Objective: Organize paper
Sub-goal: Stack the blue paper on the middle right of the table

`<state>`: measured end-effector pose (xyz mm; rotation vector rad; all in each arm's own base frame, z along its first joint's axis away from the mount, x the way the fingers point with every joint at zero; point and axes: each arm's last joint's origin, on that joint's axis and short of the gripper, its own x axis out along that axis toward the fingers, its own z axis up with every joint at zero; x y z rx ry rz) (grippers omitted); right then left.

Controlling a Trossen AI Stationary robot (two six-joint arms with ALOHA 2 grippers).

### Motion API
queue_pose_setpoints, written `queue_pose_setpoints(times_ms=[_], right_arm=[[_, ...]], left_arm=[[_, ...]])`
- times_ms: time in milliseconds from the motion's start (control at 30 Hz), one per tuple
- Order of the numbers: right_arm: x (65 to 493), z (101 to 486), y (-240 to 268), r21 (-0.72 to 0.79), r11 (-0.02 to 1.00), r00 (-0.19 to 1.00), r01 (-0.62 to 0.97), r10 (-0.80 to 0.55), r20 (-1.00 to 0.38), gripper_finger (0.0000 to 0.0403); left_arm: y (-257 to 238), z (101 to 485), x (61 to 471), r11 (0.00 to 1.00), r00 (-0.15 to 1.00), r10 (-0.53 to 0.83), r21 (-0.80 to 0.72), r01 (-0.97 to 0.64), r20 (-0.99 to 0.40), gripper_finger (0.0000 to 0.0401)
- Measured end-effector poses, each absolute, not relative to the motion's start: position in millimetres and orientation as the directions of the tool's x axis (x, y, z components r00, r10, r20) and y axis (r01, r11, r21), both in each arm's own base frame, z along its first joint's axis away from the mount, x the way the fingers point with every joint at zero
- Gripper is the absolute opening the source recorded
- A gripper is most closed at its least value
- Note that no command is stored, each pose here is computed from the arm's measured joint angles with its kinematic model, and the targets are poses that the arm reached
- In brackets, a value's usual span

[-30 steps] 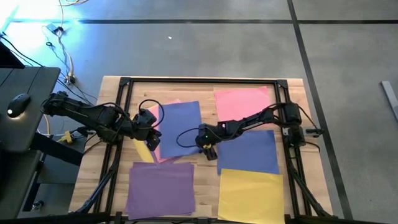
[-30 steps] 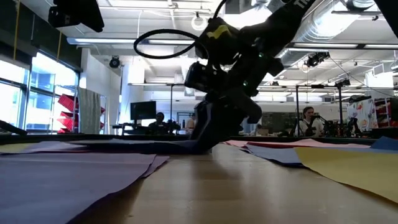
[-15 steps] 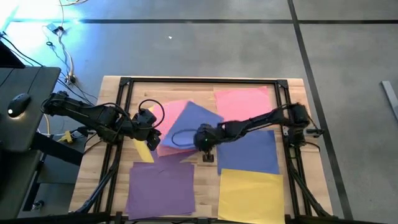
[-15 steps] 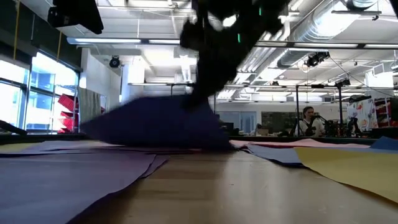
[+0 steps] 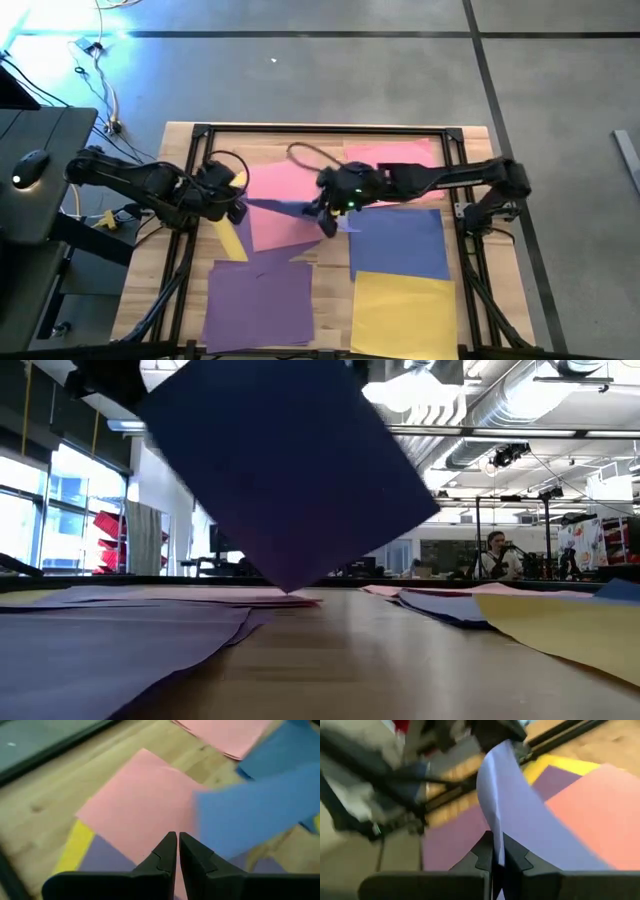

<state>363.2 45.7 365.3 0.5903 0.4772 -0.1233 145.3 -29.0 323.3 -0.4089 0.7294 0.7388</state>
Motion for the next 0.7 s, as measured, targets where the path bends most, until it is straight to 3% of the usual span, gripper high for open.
queue_pose_setpoints(times_ms=[133,233,367,500,700], right_arm=[[317,375,61,0.516,0.704,0.848,0.489,-0.245,-0.470,0.0000],[278,371,71,0.559,0.523,0.766,0.643,-0.461,-0.449,0.0000],[238,336,88,0.667,0.276,0.653,0.693,-0.632,-0.418,0.0000],[214,293,95,0.727,0.120,0.578,0.676,-0.699,-0.421,0.0000],[208,256,83,0.612,0.003,0.469,0.791,-0.645,-0.603,0.0000]], left_arm=[[-26,326,137,0.695,0.513,0.471,-0.056,-0.717,-0.718,0.0000],[-25,327,135,0.699,0.520,0.498,-0.033,-0.714,-0.694,0.0000],[-23,328,135,0.705,0.518,0.540,0.020,-0.709,-0.663,0.0000],[-23,328,135,0.720,0.518,0.543,0.049,-0.692,-0.660,0.0000],[-24,328,135,0.733,0.519,0.538,0.064,-0.678,-0.665,0.0000]])
